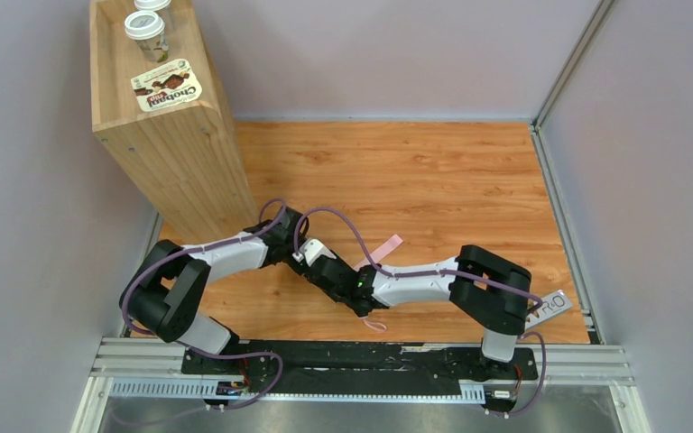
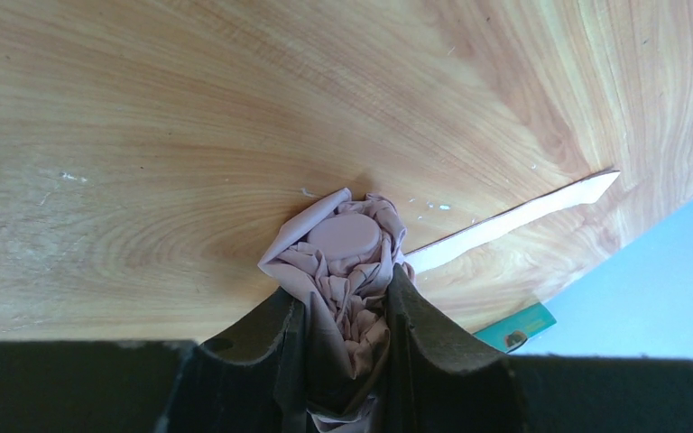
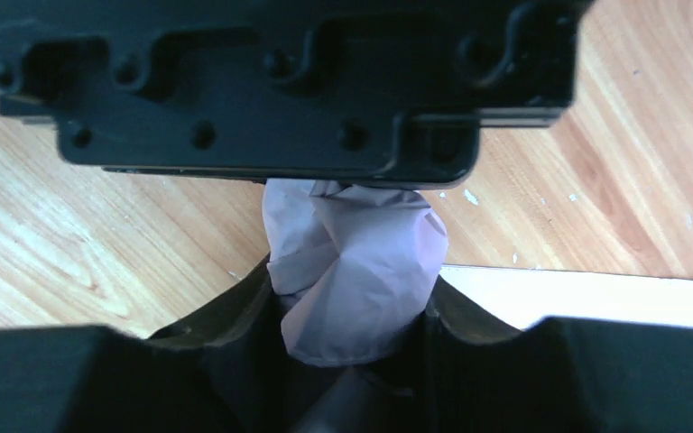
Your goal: Put away the umbrella
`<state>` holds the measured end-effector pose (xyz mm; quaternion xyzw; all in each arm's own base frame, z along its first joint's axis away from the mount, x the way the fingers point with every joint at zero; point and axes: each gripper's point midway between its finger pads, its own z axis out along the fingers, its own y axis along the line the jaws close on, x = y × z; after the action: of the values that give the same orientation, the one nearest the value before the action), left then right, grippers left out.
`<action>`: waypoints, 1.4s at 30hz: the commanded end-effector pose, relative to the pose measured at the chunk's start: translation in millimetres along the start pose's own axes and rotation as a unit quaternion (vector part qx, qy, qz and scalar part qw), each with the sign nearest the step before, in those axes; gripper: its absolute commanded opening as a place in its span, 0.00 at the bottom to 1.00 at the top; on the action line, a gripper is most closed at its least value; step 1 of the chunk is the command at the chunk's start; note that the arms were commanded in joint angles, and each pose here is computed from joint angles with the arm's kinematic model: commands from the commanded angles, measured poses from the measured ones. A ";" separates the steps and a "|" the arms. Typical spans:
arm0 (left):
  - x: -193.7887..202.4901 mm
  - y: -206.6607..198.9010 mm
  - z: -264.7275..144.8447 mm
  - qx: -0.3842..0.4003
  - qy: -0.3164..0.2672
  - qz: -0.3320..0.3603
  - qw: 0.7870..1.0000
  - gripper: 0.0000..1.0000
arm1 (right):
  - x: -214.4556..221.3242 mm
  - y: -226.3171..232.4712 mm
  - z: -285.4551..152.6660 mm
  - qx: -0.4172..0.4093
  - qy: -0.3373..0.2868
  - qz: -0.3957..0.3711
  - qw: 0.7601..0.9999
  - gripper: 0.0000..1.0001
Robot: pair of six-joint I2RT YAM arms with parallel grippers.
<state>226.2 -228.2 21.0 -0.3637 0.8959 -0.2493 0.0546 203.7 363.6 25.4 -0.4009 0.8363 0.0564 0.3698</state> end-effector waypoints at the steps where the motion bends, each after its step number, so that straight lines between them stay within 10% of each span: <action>1: 5.5 85.4 -0.7 -0.160 -0.001 -0.010 0.987 0.00 | 23.9 -32.5 11.7 0.087 0.029 -0.023 0.995 0.19; 3: 4.7 83.8 0.2 -0.153 -0.003 -0.004 0.988 0.00 | 28.4 -24.7 15.8 0.052 0.035 -0.012 0.998 0.01; 7: 0.1 68.0 3.0 -0.104 -0.010 0.033 0.994 0.06 | 42.6 -2.5 23.1 -0.081 0.058 0.025 0.995 0.00; 10: -6.2 58.1 0.0 -0.060 -0.029 0.067 0.996 0.57 | 53.8 7.3 22.3 -0.181 0.073 0.067 0.978 0.00; 14: -18.7 41.5 -9.0 0.002 -0.066 0.107 0.992 0.76 | 60.1 -0.6 21.7 -0.254 0.084 0.126 0.955 0.00; 28: -2.8 29.6 -7.3 0.060 -0.013 0.096 0.993 0.79 | 51.6 -14.7 29.5 -0.395 0.098 0.283 0.869 0.00; 42: 30.3 52.9 28.9 -0.060 0.048 0.034 0.996 0.62 | 37.6 -12.1 30.6 -0.412 0.098 0.288 0.859 0.00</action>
<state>248.9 -245.6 29.1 -0.3334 0.8786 -0.3277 0.0981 224.6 358.7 35.3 -0.2833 0.7892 0.5374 0.0902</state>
